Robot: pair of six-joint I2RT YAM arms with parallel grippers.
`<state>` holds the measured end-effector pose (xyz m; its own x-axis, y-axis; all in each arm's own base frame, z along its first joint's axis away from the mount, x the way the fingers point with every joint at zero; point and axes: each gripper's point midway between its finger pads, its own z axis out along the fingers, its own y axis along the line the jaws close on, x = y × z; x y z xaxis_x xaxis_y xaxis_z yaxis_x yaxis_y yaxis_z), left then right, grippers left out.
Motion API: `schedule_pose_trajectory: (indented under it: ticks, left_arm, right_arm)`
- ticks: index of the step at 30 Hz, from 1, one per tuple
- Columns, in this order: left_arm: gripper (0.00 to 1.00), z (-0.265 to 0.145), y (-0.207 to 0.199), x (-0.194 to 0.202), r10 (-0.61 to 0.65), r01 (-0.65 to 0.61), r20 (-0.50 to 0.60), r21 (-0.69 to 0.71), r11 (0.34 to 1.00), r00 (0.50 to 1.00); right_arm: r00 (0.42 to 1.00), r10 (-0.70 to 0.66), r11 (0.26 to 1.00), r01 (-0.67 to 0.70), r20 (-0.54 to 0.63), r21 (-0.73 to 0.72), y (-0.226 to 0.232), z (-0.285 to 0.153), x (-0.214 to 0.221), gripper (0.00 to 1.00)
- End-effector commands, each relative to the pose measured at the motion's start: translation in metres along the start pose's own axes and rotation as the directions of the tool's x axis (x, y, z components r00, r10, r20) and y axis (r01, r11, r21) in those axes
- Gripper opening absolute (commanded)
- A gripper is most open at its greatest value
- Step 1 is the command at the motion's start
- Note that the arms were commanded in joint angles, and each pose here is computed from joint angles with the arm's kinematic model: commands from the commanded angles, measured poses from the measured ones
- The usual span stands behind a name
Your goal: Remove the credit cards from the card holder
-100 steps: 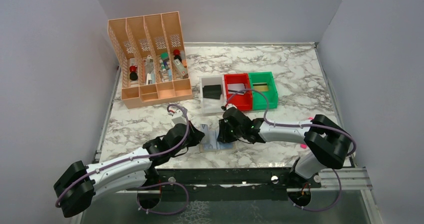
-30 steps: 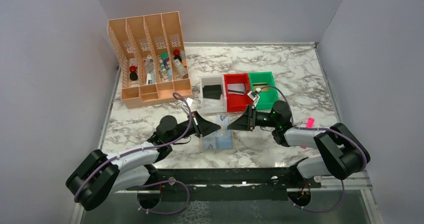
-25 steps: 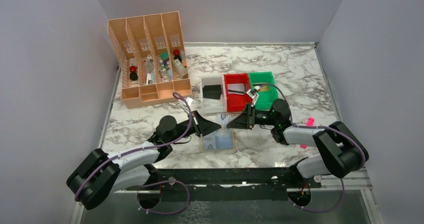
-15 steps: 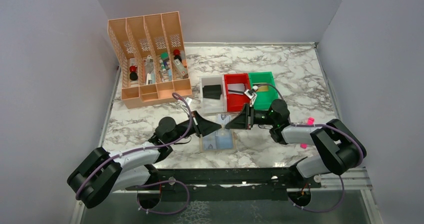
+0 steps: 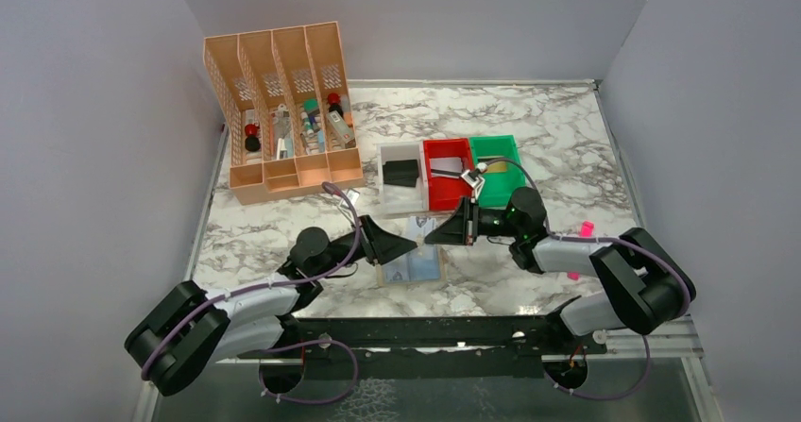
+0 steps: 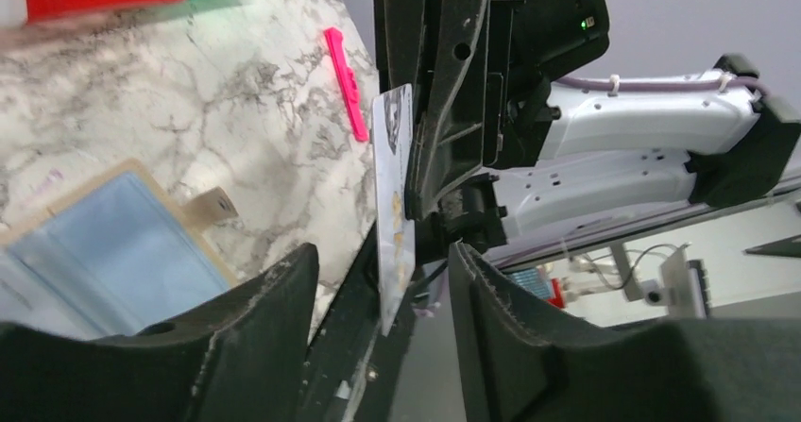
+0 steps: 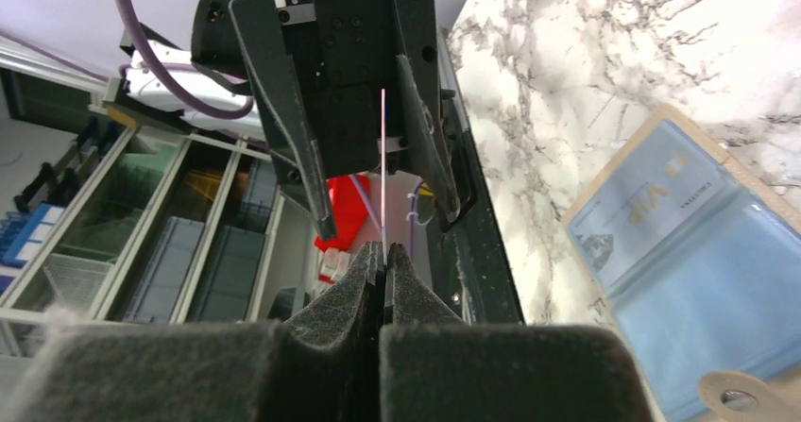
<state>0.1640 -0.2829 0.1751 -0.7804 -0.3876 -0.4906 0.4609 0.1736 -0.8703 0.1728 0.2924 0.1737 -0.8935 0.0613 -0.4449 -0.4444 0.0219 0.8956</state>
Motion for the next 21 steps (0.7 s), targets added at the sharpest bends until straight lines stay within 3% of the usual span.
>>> schedule_pose_trajectory:
  ticks: [1,4,7,10,15,17,21]
  left_arm:
    - [0.66,-0.004,0.006,-0.001,0.028,-0.027,0.016,-0.033,0.999,0.999]
    - [0.83,-0.006,0.018,-0.001,0.051,-0.049,0.011,-0.105,0.993,0.999]
    - [0.92,-0.007,0.032,-0.003,0.085,-0.085,-0.007,-0.204,0.975,0.996]
    - [0.95,-0.013,0.054,-0.007,0.124,-0.132,-0.044,-0.347,0.929,0.991]
    - [0.97,-0.041,0.091,-0.025,0.197,-0.222,-0.109,-0.623,0.75,0.974]
    - [0.98,-0.049,0.093,-0.031,0.217,-0.241,-0.12,-0.665,0.707,0.969]
    - [0.98,-0.057,0.091,-0.037,0.246,-0.247,-0.102,-0.683,0.688,0.964]
  right_arm:
    - [0.999,-0.031,0.997,0.029,0.023,0.068,-0.008,-0.002,-0.002,0.01]
    - [0.998,-0.044,0.987,0.038,0.033,0.153,-0.02,-0.005,-0.003,0.01]
    - [0.995,-0.075,0.96,0.056,0.06,0.275,-0.033,-0.011,-0.01,0.01]
    - [0.989,-0.131,0.92,0.095,0.07,0.379,-0.042,-0.019,-0.02,0.01]
    - [0.964,-0.253,0.795,0.158,0.084,0.585,-0.057,-0.039,-0.049,0.01]
    - [0.942,-0.326,0.733,0.199,0.079,0.65,-0.056,-0.046,-0.068,0.01]
    - [0.893,-0.447,0.599,0.264,0.043,0.756,-0.061,-0.06,-0.101,0.01]
